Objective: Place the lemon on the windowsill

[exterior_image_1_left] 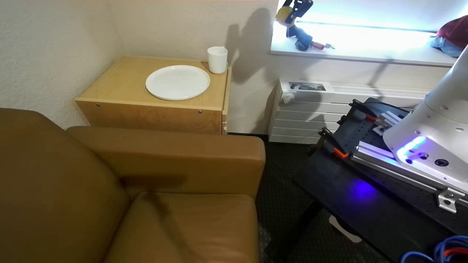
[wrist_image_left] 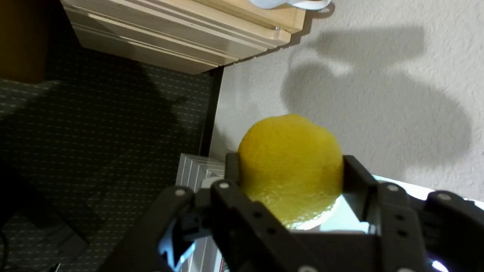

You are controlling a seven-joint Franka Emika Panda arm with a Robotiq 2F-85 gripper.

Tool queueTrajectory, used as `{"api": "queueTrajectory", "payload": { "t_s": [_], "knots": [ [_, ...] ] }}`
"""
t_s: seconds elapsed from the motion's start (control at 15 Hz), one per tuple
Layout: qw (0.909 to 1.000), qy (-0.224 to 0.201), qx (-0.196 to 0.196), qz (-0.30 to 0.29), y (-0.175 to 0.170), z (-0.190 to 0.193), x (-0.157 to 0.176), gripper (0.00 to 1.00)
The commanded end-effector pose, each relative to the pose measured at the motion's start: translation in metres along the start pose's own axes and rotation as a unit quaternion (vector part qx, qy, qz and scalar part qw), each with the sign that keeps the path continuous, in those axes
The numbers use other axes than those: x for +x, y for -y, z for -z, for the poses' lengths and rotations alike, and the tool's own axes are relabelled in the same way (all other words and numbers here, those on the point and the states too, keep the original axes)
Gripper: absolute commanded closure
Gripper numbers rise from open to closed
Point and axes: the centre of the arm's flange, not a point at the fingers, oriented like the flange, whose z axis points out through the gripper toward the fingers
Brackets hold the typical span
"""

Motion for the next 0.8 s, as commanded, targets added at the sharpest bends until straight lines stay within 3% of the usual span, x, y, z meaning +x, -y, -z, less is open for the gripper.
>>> {"api": "queueTrajectory", "payload": {
  "t_s": [0.0,0.2,0.33,0.6,0.67,0.73],
  "knots": [
    [0.9965,-0.019,-0.004,-0.082,0.044,-0.002,0.029,0.58],
    [0.984,-0.007,0.01,-0.178,0.08,0.029,0.1,0.58],
    [0.9696,-0.009,0.025,-0.243,0.098,0.051,0.154,0.58],
    [0.9287,0.016,0.059,-0.366,0.147,0.089,0.256,0.58],
    [0.9165,0.032,0.071,-0.393,0.164,0.101,0.275,0.58],
    [0.9076,0.062,0.089,-0.406,0.16,0.107,0.265,0.58]
  ]
}}
